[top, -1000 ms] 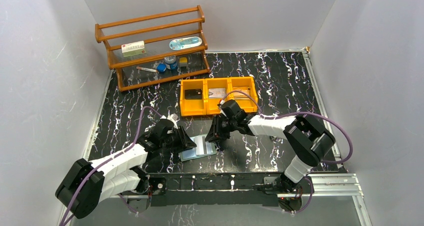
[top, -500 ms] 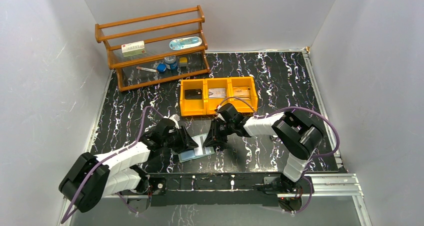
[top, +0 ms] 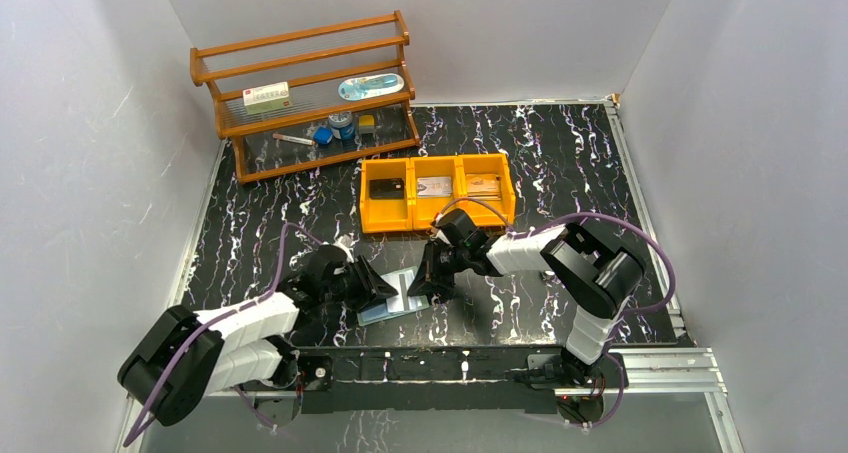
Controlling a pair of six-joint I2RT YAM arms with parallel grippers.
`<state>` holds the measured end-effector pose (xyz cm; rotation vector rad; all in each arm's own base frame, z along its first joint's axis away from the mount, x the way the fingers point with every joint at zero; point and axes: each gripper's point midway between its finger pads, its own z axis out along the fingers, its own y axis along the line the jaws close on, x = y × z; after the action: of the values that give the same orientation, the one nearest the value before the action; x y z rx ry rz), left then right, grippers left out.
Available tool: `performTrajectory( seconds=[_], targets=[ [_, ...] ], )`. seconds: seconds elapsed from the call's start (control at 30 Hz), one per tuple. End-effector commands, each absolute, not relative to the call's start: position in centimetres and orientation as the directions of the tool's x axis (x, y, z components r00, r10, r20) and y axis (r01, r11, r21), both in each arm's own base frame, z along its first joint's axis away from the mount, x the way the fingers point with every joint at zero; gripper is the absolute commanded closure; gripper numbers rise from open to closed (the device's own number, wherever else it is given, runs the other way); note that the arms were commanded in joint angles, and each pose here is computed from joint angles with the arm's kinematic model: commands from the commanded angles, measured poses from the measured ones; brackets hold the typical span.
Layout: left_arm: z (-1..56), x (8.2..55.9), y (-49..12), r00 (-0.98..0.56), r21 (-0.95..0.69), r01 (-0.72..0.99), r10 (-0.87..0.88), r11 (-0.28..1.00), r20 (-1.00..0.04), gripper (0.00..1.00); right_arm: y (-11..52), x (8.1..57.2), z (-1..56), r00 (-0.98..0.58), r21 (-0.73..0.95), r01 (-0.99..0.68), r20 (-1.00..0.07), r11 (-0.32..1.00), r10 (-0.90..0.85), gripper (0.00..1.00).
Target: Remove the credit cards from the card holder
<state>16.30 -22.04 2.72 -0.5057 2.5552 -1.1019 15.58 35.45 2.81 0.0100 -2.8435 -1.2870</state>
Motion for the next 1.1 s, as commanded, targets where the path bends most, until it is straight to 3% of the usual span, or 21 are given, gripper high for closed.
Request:
performTrajectory(
  seconds=[0.0, 0.2, 0.43, 0.7, 0.83, 1.07],
  targets=[
    [1.0, 15.2, -22.0, -0.904, -0.734, -0.225, -0.418, 0.641, -0.088, 0.66, 33.3, 14.4, -0.8, -0.998, 0.657, 0.051, 0.066, 0.753, 0.01, 0.88],
    [1.2, 15.0, -22.6, -0.903, -0.778, -0.223, -0.425, 0.587, -0.061, 0.81, 33.3, 14.1, -1.0, -0.997, 0.657, 0.056, 0.079, 0.751, 0.005, 0.89],
    [1.5, 15.5, -21.4, -0.891, -0.726, -0.218, -0.436, 0.652, -0.124, 0.94, 32.6, 14.6, -1.2, -0.998, 0.628, 0.065, 0.058, 0.776, 0.036, 0.89],
    [2.0, 15.3, -20.2, -0.885, -0.698, -0.206, -0.434, 0.686, -0.166, 0.94, 31.6, 15.4, -1.4, -0.998, 0.587, 0.06, 0.027, 0.807, 0.055, 0.95],
    [2.1, 15.2, -20.2, -0.889, -0.695, -0.2, -0.425, 0.691, -0.167, 0.89, 31.9, 15.7, -0.9, -0.999, 0.601, 0.04, 0.003, 0.798, 0.047, 0.96],
    [2.1, 15.4, -20.4, -0.894, -0.687, -0.193, -0.413, 0.7, -0.17, 0.86, 34.7, 16.9, 4.0, -0.99, 0.693, -0.131, -0.134, 0.709, -0.051, 0.84]
  ],
)
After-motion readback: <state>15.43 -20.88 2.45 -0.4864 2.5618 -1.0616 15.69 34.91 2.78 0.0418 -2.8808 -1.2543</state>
